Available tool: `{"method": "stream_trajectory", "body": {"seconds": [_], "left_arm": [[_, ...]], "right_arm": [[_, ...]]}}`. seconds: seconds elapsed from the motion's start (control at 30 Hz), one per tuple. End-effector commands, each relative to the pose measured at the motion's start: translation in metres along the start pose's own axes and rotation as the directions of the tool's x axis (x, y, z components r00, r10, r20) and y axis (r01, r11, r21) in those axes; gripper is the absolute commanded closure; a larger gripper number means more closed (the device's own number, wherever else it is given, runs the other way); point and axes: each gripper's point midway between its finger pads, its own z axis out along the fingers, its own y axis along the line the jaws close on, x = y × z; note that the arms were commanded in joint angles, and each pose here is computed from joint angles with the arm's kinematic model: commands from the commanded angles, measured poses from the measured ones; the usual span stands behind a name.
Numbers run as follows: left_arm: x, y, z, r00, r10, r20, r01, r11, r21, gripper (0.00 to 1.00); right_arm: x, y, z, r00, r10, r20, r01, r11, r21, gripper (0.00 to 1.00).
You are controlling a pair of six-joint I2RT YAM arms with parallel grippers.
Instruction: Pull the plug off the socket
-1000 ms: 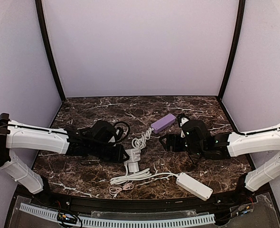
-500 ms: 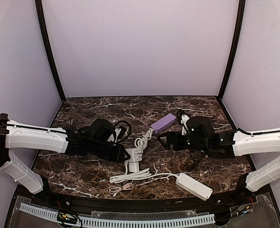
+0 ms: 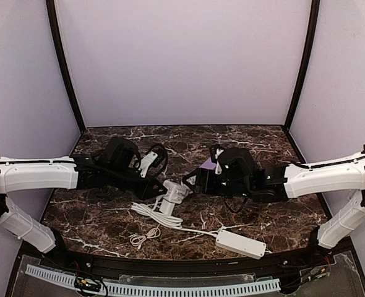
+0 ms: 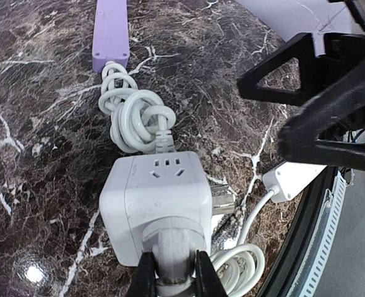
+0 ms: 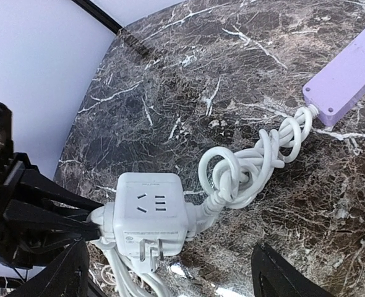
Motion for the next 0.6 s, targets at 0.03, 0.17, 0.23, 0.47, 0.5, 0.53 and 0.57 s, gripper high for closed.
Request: {"method": "stream_trajectory", "body": {"seconds": [0.03, 0.17, 0.23, 0.47, 0.5, 0.53, 0.57], "left_arm": [[-0.045, -0.032, -0.031, 0.955, 0.175, 0.238, -0.204, 0.973, 0.106, 0.99], [-0.040, -0.030, -0.029, 0.956, 0.190, 0.225, -0.216, 0.971, 0.099, 0.99], [-0.036, -0.029, -0.027, 0.959, 0.195, 0.206, -0.219, 0.970, 0.104, 0.99], [-0.032, -0.024, -0.021, 0.965, 0.197, 0.171, -0.214, 0.973, 0.087, 0.99], [-0.032, -0.024, -0.021, 0.966, 0.197, 0.170, -0.214, 0.973, 0.084, 0.99], [-0.031, -0.023, -0.020, 0.966, 0.196, 0.167, -0.212, 0.974, 0.083, 0.99], [-0.031, -0.023, -0.019, 0.966, 0.196, 0.166, -0.212, 0.974, 0.084, 0.99]], "right_arm": [[0.011, 0.010, 0.020, 0.995, 0.079, -0.056, -0.078, 0.997, 0.018, 0.22], [0.024, 0.015, 0.032, 0.990, 0.091, -0.108, -0.089, 0.996, 0.022, 0.26], [0.028, 0.018, 0.038, 0.988, 0.091, -0.126, -0.089, 0.996, 0.019, 0.26], [0.035, 0.030, 0.050, 0.982, 0.096, -0.161, -0.100, 0.995, -0.013, 0.37], [0.038, 0.029, 0.053, 0.980, 0.099, -0.171, -0.102, 0.995, -0.008, 0.37], [0.040, 0.028, 0.055, 0.978, 0.104, -0.178, -0.107, 0.994, -0.005, 0.37], [0.042, 0.028, 0.056, 0.976, 0.111, -0.186, -0.113, 0.994, -0.003, 0.37]]}}
